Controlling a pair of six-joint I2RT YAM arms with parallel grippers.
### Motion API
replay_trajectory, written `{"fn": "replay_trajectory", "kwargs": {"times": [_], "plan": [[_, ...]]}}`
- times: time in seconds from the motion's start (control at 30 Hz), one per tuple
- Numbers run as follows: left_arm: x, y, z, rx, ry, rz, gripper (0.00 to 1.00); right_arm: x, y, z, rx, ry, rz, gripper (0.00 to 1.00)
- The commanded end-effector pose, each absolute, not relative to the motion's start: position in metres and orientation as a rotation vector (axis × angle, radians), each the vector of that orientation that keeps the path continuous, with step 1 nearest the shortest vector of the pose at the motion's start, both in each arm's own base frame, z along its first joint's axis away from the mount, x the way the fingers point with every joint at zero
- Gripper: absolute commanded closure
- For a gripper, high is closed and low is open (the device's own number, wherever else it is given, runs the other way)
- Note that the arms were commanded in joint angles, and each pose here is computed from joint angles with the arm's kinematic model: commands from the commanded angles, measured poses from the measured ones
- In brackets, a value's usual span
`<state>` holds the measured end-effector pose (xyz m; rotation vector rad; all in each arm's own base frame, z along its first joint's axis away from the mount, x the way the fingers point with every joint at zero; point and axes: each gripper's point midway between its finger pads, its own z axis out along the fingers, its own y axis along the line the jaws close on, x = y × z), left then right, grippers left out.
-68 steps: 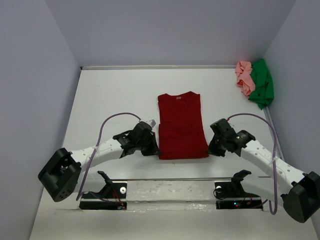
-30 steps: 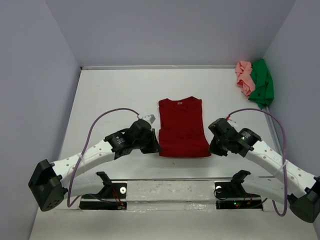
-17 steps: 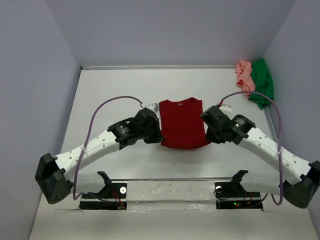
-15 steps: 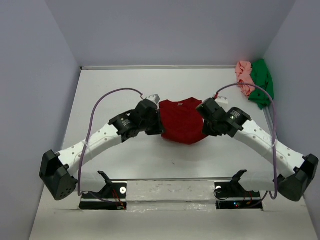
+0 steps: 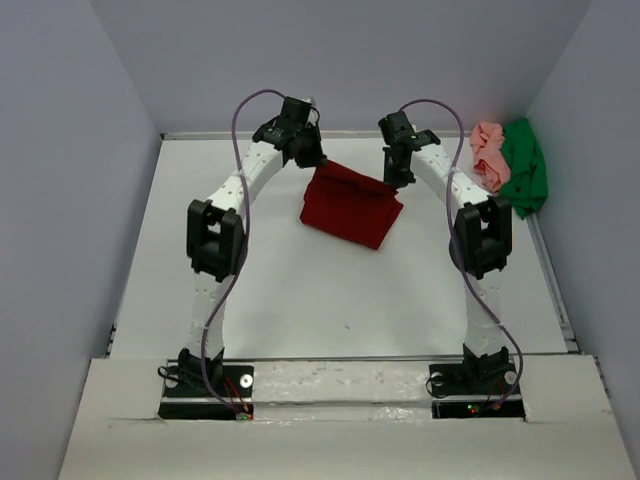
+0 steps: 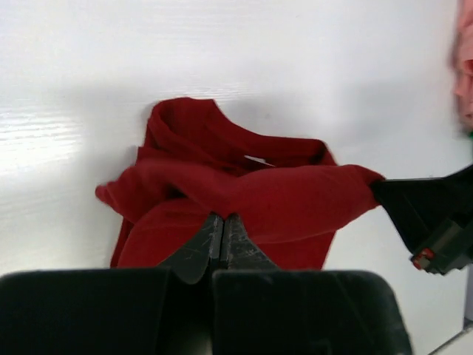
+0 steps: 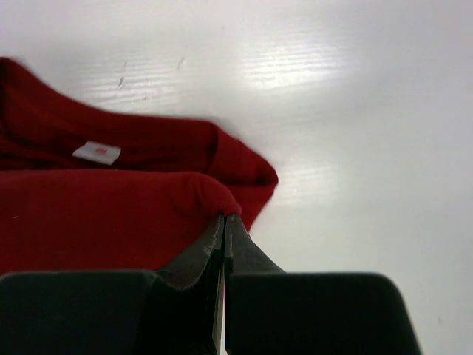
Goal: Fold and stack the t-shirts
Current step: Fold the tshirt
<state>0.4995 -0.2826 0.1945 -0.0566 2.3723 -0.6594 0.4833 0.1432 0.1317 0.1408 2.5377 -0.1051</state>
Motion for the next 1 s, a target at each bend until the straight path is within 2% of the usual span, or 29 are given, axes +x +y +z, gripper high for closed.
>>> {"fn": "replay_trajectory", "kwargs": {"times": [0.0, 0.03, 0.27, 0.8, 0.83, 0.87, 0.9, 0.97], "plan": [[0.512, -0.289, 0.152, 0.049, 2.492, -0.725, 1.0, 0.507, 0.14, 0.12, 0.081, 2.569, -0.116, 1.0], [0.521, -0.293, 0.128, 0.064, 2.514, -0.748, 1.0, 0.508, 0.142, 0.119, 0.084, 2.568, -0.107, 1.0], [0.542, -0.328, 0.109, 0.225, 2.401, -0.988, 1.0, 0.497, 0.14, 0.107, 0.136, 2.564, -0.084, 1.0], [0.535, -0.342, 0.109, 0.346, 2.34, -0.982, 0.99, 0.489, 0.112, 0.076, 0.2, 2.58, -0.299, 1.0], [0.536, -0.341, 0.109, 0.35, 2.338, -0.961, 0.95, 0.488, 0.11, 0.075, 0.203, 2.578, -0.321, 0.99], [0.534, -0.343, 0.115, 0.359, 2.329, -0.938, 0.89, 0.488, 0.108, 0.073, 0.2, 2.58, -0.337, 0.92], [0.538, -0.337, 0.111, 0.337, 2.337, -0.862, 0.72, 0.487, 0.106, 0.073, 0.196, 2.58, -0.35, 0.9], [0.538, -0.335, 0.126, 0.346, 2.305, -0.807, 0.61, 0.487, 0.102, 0.074, 0.2, 2.569, -0.374, 0.79]]}}
